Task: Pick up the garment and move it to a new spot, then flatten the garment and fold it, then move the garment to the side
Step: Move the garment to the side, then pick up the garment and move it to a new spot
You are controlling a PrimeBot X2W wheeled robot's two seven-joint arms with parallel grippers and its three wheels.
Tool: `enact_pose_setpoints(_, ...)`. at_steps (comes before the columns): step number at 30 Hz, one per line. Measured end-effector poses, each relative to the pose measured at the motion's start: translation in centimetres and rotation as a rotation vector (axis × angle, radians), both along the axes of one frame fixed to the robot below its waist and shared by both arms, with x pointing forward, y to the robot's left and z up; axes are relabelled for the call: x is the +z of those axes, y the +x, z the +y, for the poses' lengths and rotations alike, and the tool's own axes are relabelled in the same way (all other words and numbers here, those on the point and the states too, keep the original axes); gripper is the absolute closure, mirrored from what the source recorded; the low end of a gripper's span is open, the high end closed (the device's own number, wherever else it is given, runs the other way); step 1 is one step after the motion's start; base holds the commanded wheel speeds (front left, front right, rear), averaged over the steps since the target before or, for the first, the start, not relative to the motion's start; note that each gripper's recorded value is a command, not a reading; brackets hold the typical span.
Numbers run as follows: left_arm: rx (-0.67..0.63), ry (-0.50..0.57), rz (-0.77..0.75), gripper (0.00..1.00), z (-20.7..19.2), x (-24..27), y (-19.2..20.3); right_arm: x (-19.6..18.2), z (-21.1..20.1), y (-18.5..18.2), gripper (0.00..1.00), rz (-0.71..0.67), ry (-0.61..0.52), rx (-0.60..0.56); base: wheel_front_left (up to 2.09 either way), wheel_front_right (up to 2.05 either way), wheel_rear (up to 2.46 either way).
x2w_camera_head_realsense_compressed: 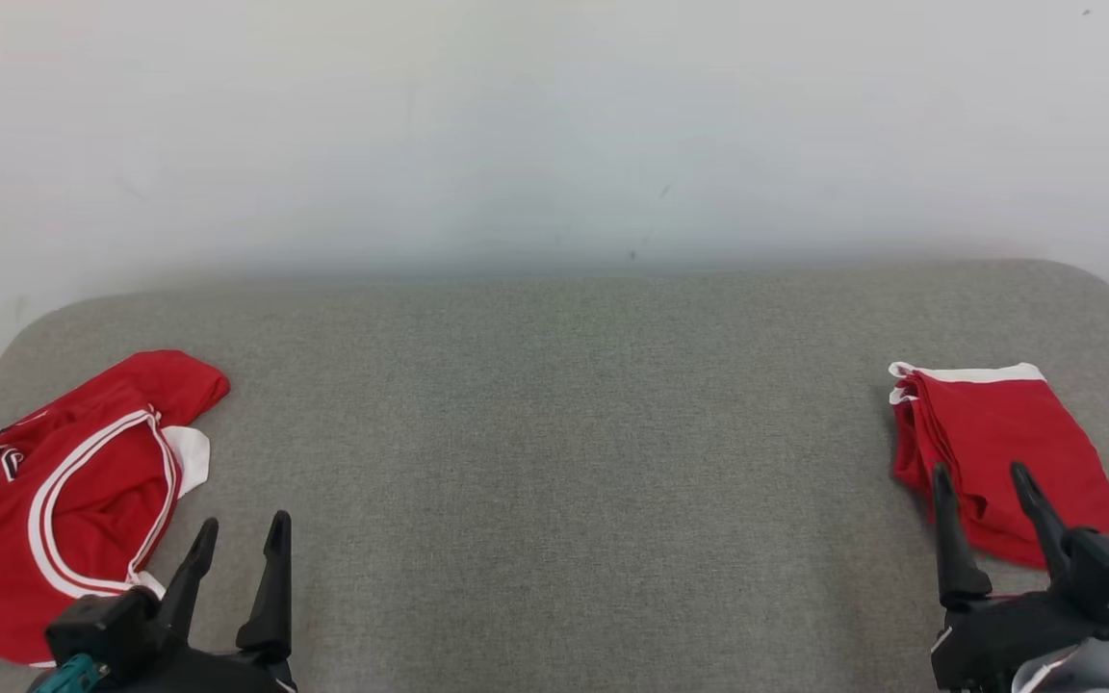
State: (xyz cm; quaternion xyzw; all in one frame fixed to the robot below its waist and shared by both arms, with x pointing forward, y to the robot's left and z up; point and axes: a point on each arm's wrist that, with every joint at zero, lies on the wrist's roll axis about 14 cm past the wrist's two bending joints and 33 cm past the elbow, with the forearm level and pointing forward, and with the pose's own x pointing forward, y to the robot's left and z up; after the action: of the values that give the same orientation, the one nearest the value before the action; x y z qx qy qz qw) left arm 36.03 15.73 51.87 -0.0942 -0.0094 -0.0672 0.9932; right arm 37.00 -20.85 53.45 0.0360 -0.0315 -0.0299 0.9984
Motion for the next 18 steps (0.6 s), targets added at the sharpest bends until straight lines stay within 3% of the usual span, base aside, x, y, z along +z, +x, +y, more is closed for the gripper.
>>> enact_pose_setpoints(18, 0.039, -0.046, 0.017, 0.0, 0.5, 0.0, 0.0, -2.1, -0.3, -0.8, 0.0, 0.064, 0.021, -0.004, 0.0, 0.0, 0.0)
